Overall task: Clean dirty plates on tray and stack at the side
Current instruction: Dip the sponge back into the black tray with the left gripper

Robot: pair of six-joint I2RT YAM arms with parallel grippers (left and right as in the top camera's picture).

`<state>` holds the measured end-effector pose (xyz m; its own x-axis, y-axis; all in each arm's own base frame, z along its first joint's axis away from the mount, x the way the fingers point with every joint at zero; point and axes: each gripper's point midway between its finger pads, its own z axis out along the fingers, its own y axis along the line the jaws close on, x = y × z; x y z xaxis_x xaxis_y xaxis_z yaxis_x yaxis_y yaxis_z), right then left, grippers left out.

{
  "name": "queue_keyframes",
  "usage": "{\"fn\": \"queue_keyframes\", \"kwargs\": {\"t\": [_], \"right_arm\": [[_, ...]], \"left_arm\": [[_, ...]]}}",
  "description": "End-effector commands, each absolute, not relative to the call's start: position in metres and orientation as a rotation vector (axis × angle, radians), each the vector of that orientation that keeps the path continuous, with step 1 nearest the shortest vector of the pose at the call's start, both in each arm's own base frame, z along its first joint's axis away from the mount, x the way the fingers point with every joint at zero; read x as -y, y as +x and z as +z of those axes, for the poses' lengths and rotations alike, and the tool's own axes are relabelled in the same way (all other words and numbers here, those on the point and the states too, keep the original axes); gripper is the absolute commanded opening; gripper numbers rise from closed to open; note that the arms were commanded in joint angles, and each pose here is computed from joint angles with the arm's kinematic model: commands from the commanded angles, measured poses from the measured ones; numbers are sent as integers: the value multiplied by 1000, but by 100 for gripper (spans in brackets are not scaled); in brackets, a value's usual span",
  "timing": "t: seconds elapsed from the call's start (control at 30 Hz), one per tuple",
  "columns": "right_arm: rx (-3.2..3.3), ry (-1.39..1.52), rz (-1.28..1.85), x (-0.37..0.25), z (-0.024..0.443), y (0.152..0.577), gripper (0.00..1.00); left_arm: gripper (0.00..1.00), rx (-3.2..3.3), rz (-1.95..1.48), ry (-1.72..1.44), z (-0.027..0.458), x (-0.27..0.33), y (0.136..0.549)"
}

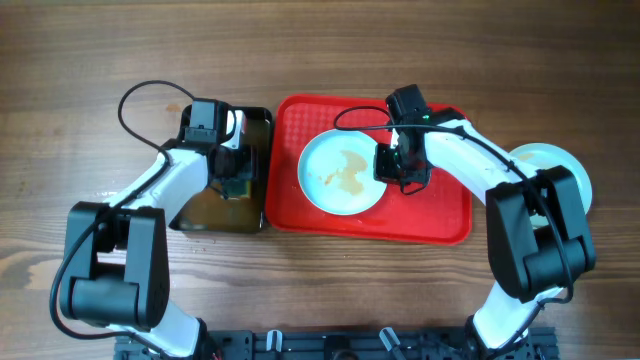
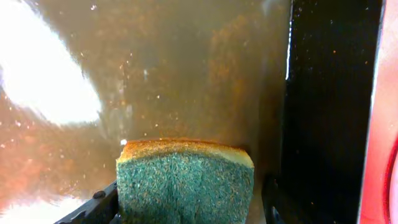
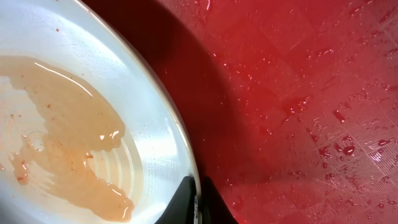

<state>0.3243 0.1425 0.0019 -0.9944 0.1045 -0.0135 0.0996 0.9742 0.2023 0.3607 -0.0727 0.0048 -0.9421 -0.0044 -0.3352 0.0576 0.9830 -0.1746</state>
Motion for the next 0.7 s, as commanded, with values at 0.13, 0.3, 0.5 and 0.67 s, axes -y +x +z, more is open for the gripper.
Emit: {"fn": "queue_keyframes", "kwargs": {"t": [0.13,0.3,0.5,0.67], "right_arm": [[-3156,140,219,-130,-13,309,4],[-3157,139,218,-130,-13,308,4],[-3156,139,219,-130,-13,309,4],[-3157,140,218,-130,-13,309,4]], "left_arm": [[4,-2808,-246,68,-9,78,360],[35,-2746,-204,60,18,73,372],[56,-2965,-259,48,10,75,317],[22,-2940,-262,51,11,76,323]]}}
